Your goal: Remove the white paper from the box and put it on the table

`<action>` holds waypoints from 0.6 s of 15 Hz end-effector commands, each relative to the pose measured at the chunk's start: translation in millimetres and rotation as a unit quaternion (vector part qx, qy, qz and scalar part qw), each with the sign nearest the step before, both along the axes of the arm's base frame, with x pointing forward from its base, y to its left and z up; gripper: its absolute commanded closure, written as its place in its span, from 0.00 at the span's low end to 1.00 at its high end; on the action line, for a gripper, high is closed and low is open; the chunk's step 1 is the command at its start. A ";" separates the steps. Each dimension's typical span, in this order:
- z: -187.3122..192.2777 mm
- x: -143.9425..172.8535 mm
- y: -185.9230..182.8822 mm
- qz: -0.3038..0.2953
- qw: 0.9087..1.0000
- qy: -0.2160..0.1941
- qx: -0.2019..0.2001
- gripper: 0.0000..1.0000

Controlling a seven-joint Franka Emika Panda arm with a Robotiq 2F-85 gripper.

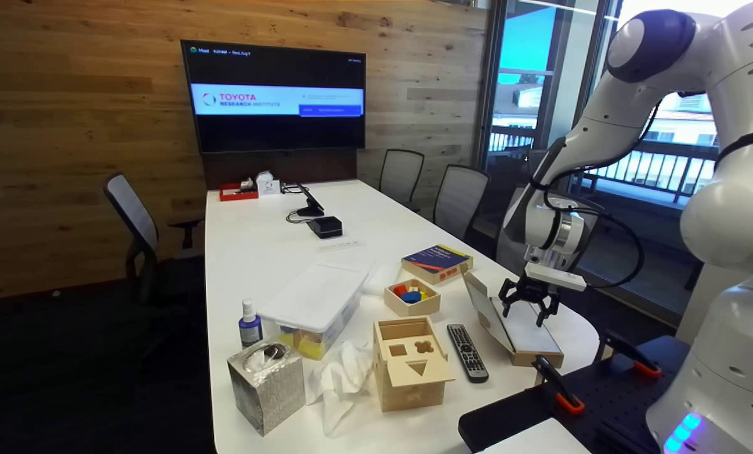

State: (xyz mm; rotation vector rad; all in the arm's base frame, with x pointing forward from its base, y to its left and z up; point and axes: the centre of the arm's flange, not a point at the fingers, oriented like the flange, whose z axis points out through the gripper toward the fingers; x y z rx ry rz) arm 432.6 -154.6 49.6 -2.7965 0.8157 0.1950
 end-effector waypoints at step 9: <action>-7.3 24.4 36.1 0.018 0.991 0.109 -0.082 0.00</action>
